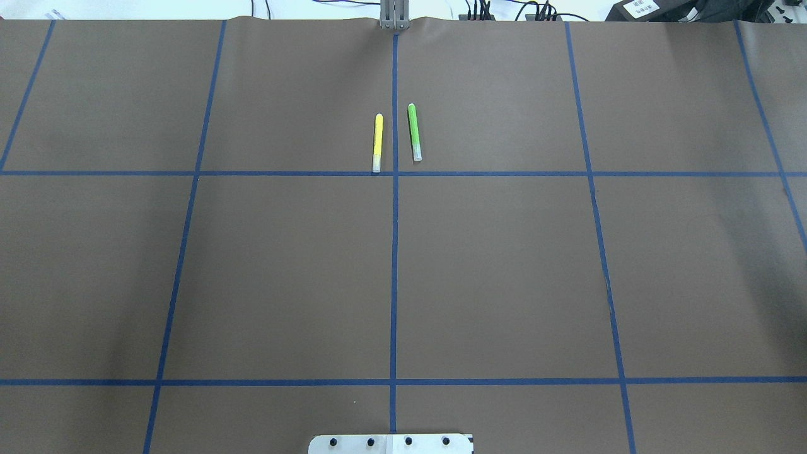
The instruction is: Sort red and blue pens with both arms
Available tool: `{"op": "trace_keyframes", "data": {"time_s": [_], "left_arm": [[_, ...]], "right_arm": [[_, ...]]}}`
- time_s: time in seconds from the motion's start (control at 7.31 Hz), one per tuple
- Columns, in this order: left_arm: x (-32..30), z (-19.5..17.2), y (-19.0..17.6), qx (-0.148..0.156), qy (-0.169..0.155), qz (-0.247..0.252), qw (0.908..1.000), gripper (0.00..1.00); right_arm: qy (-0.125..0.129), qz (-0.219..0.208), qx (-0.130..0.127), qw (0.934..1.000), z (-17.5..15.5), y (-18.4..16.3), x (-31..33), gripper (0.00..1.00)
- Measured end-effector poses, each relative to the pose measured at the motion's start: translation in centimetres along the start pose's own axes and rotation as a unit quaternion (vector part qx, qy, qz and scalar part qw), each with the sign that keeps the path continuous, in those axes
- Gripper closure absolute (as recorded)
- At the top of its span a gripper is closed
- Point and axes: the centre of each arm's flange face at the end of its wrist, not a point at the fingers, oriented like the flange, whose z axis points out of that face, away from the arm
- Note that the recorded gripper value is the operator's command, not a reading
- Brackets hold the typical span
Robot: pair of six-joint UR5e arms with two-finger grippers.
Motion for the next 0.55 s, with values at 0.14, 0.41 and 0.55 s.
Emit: {"op": "trace_keyframes", "data": {"time_s": [0.14,0.41,0.55], "left_arm": [[0.02,0.0,-0.01,0.0,0.0,0.0,1.0,0.0],[0.05,0.02,-0.01,-0.001,0.0,0.0,1.0,0.0],[0.07,0.04,-0.01,-0.001,0.0,0.0,1.0,0.0]], "right_arm": [[0.0,-0.001,0.0,1.0,0.05,0.05,0.08,0.0],[0.0,-0.001,0.0,1.0,0.07,0.06,0.1,0.0],[0.0,-0.001,0.0,1.0,0.07,0.06,0.09,0.0]]}}
